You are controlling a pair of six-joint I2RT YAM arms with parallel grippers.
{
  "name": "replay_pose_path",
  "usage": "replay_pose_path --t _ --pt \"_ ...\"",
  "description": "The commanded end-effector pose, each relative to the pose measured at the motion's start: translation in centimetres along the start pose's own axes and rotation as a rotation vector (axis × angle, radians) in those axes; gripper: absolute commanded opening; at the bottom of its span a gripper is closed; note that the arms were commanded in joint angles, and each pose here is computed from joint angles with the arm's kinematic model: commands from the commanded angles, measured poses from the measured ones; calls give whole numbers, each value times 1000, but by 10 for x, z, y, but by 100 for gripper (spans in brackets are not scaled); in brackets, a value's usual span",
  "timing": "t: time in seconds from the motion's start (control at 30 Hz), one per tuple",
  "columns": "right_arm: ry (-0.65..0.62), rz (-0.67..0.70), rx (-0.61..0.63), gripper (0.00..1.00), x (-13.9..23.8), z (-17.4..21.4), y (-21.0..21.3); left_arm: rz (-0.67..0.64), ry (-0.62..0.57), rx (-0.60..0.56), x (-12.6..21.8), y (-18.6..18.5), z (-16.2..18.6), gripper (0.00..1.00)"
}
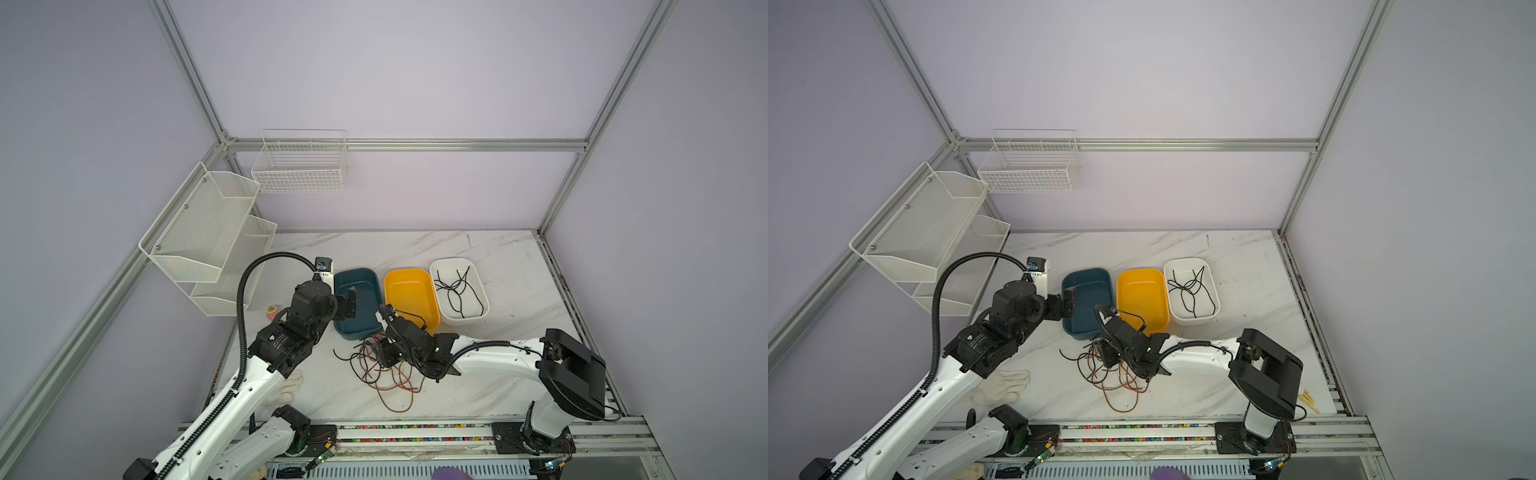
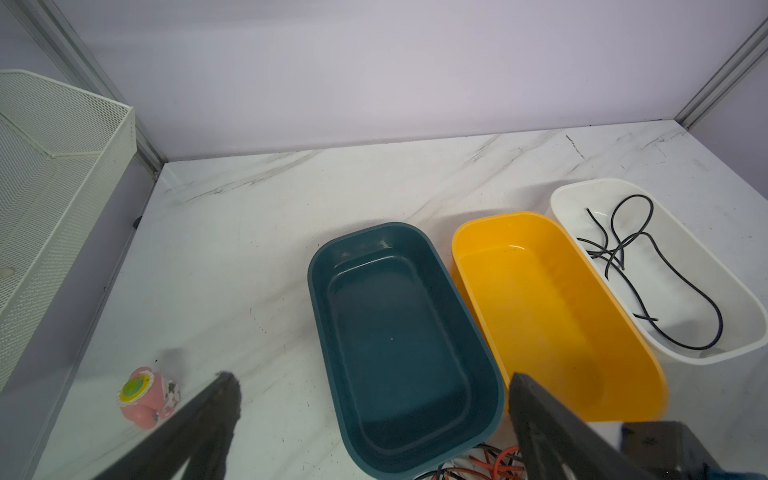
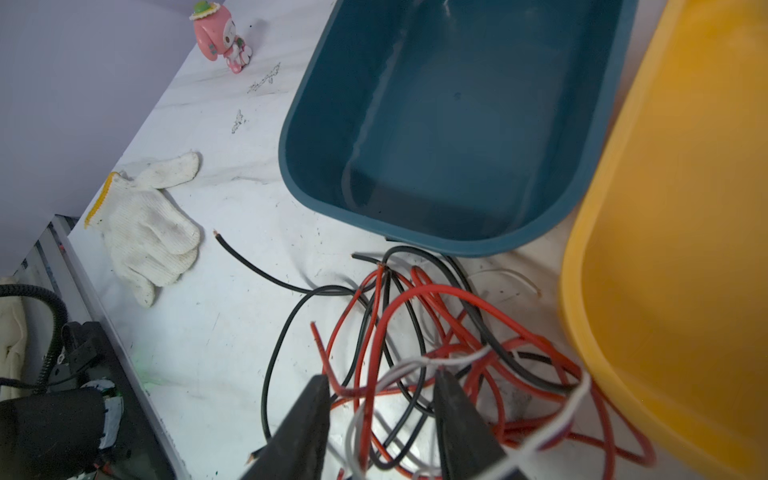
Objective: Untangle the cables
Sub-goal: 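Close the right gripper on a white cable strand in the bundle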
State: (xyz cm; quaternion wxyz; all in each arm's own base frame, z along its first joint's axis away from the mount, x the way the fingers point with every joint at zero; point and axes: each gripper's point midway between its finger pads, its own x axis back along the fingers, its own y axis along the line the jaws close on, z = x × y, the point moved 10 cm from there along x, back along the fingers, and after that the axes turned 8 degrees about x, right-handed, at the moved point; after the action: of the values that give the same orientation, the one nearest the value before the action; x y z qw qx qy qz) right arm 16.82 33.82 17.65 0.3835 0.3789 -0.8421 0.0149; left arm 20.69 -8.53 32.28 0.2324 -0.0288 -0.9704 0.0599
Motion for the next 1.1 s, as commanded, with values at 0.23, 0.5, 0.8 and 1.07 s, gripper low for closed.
replay_pose_path --t 0.23,0.5,0.8,1.07 --pt "-19 59 -11 52 51 -3 -10 33 2 -20 -2 -2 5 100" --pt "-31 59 -12 43 64 -5 -11 38 11 -22 -3 -3 6 100" --pt "51 -26 92 53 62 12 -9 42 19 -25 -4 -3 7 100" --pt "109 -112 111 63 64 38 -5 47 18 -24 -3 -3 7 100"
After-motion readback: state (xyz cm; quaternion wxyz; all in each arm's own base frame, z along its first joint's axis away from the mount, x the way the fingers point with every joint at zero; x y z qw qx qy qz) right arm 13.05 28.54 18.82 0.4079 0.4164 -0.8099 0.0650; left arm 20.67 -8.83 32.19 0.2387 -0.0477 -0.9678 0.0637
